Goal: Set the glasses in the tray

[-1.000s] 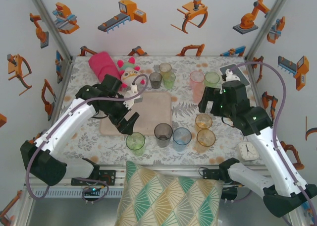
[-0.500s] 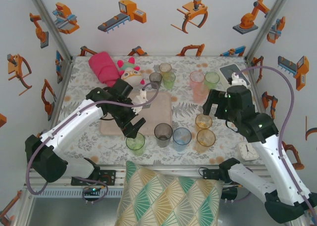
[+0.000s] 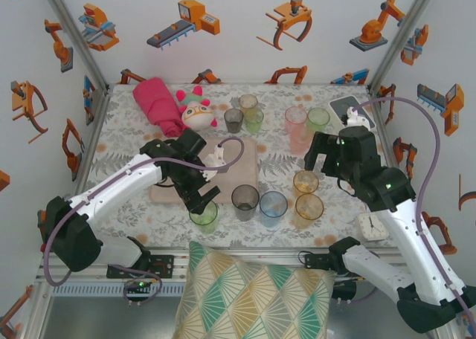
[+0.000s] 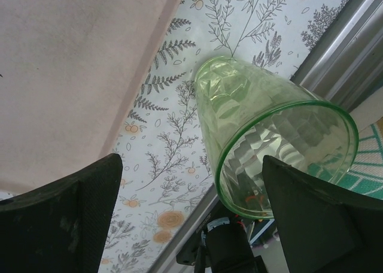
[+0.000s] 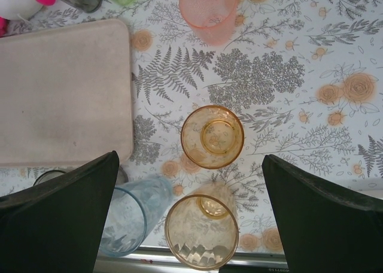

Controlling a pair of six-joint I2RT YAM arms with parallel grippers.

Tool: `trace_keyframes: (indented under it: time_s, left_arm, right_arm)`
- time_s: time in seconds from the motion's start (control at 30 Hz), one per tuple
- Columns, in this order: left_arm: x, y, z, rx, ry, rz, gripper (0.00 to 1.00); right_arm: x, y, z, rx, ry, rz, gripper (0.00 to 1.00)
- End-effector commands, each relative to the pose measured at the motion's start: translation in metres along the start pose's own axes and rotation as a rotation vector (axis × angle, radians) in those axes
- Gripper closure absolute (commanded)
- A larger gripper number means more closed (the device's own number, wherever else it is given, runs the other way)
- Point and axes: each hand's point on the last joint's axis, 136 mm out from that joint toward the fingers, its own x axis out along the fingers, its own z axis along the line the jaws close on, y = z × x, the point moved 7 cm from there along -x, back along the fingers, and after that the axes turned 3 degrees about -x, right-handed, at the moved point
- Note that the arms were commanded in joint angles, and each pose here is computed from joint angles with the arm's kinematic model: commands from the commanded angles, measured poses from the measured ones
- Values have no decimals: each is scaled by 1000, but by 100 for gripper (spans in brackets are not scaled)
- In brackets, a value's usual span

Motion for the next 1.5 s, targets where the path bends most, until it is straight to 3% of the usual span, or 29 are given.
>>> trace_keyframes:
  time_s: [0.0,0.3,0.53,0.77,1.1,1.47]
  left_arm:
    - [0,-1,0,-8,-2,-7,13]
    - [-3,1,0,-4,-16,-12,29]
    - [-5,-1,-3,-19,1,-25,34]
    - [-7,-2,-2,-24,-12,-28,46]
    - [-10,-5,0,-28,-23,-32,50]
    - [-11,-7,5,-34,-70,-27,68]
  right_arm:
    - [1,-4,1,19,0,-40,7]
    - [9,-6,5,16,-11,-29,7]
    - [10,-6,6,15,-10,-32,7]
    - [9,-5,4,11,-5,-36,6]
    - [11,-4,4,4,-3,-34,6]
    - [7,-10,6,-19,-3,-40,7]
